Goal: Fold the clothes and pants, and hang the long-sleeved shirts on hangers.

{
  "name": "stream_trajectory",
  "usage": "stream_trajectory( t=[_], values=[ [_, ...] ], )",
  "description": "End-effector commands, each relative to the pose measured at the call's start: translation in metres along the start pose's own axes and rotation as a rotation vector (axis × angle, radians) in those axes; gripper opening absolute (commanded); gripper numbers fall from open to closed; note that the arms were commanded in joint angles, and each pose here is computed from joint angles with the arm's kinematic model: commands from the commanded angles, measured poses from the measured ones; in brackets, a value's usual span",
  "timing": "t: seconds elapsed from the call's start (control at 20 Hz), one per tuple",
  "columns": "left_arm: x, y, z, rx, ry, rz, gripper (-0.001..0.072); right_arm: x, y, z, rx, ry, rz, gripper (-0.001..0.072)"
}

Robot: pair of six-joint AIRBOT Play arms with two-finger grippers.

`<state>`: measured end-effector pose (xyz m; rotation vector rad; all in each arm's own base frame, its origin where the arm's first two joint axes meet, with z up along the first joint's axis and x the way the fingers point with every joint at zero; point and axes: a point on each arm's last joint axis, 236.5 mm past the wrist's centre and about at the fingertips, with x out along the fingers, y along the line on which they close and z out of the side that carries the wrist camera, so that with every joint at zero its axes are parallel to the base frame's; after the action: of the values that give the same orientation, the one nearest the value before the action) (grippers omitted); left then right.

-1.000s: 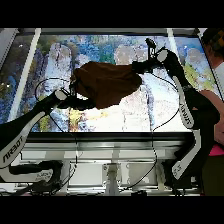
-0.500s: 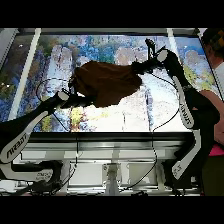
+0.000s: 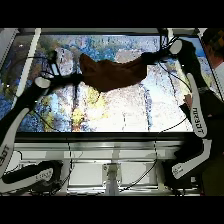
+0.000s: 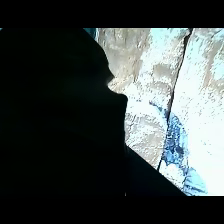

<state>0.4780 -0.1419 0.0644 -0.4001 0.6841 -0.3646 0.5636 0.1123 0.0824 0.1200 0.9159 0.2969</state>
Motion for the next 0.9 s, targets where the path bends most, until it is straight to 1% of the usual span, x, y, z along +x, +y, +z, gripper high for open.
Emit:
stream_trajectory(
  t=[0.0,0.1,0.25,0.55,0.75,0.85],
  values=[
    [-0.073,0.008,0.073,0.077,-0.205,0.053,0.0018,-0.053,-0.012,0.019,-0.017,-0.068,-0.048,0.0016],
    [-0.113,0.004,0.1,0.095,-0.306,0.069,0.0019,-0.074,-0.002,0.015,-0.033,-0.049,-0.038,0.0016],
    [-0.16,-0.012,0.127,0.135,-0.437,0.078,0.0019,-0.096,0.02,0.006,-0.111,-0.023,-0.014,0.0016],
    [-0.223,-0.035,0.163,0.173,-0.65,0.097,0.0019,-0.148,0.056,0.017,-0.167,-0.108,0.018,0.0016],
    [-0.243,-0.045,0.168,0.189,-0.697,0.089,0.0018,-0.196,0.074,0.019,-0.201,-0.171,0.028,0.0016],
    [-0.238,-0.047,0.16,0.212,-0.653,0.086,0.0018,-0.215,0.078,0.013,-0.211,-0.175,0.029,0.0016]
  ],
)
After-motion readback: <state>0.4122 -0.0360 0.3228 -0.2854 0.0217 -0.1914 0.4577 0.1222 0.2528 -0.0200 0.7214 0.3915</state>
